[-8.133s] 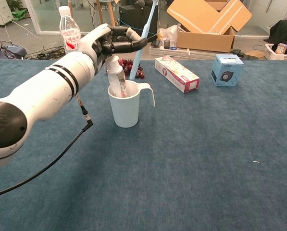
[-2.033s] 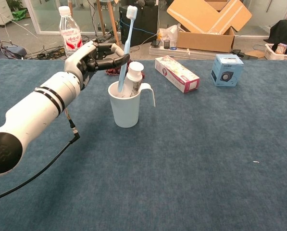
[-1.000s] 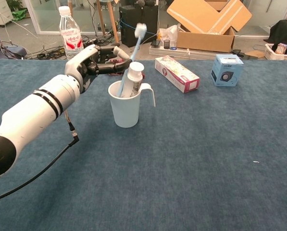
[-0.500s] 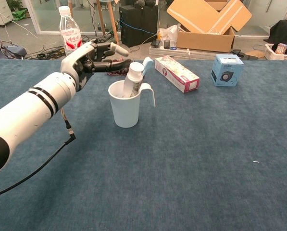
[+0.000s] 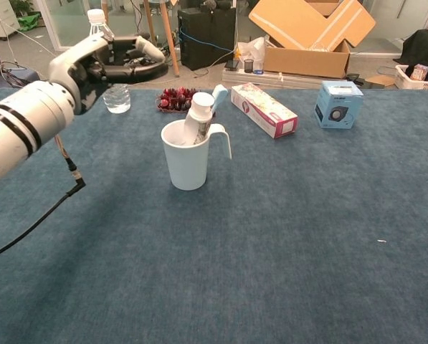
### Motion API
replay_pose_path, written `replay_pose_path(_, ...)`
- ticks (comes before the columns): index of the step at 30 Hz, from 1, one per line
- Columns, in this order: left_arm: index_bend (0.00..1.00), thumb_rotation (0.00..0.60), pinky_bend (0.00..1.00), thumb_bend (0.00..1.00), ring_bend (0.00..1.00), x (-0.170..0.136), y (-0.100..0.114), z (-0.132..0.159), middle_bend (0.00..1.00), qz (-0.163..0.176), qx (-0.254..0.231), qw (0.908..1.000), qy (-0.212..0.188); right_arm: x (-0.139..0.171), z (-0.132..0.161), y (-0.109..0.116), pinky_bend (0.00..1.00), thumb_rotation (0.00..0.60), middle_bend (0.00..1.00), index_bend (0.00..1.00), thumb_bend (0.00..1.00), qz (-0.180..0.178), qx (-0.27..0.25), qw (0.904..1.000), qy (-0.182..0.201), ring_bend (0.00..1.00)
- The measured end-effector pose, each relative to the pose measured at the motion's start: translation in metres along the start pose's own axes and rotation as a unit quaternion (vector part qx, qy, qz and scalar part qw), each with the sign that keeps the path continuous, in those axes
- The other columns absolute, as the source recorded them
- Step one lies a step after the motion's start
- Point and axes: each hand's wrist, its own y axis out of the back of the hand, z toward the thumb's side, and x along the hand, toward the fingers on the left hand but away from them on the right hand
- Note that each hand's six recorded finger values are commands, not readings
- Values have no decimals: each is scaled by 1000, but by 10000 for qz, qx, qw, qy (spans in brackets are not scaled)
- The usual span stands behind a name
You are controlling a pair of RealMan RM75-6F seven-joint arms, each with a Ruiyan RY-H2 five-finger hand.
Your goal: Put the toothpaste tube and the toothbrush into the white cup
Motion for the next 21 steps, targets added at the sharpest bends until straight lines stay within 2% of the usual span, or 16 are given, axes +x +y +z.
replay_pose_path(5,506,600,0,287,0,-20,27,2,0,-25,883,9960,145,-1,0,-1,366,600,131,145,16,9,32,10000,-18,114)
replay_pose_path(9,506,600,0,287,0,-41,46,1,0,-112,1888,9815,294,-2,0,-4,366,600,131,145,16,31,76,10000,-40,114)
replay_pose_path(12,499,600,0,289,0,-59,59,-2,0,-215,2795,9592,380,-3,0,-6,366,600,131,145,16,51,103,9999,-68,114)
replay_pose_path(15,481,600,0,289,0,-80,71,-3,0,-338,3718,9268,418,-4,0,-7,366,600,131,145,16,59,122,9999,-95,114)
replay_pose_path(16,472,600,0,289,0,-89,75,-4,0,-389,4064,9119,422,-4,0,-7,366,600,131,145,16,59,126,9999,-100,114)
replay_pose_path(18,451,600,0,289,0,-102,80,-3,0,-463,4538,8889,423,-4,-1,-7,366,600,131,145,16,56,136,9998,-116,114)
replay_pose_path(19,433,600,0,289,0,-111,84,-3,0,-506,4825,8734,420,-4,-1,-7,366,600,131,145,16,55,140,9998,-118,114)
replay_pose_path(21,396,600,0,289,0,-124,88,-3,0,-556,5215,8505,412,-4,0,-7,366,600,131,145,16,44,144,9998,-120,114)
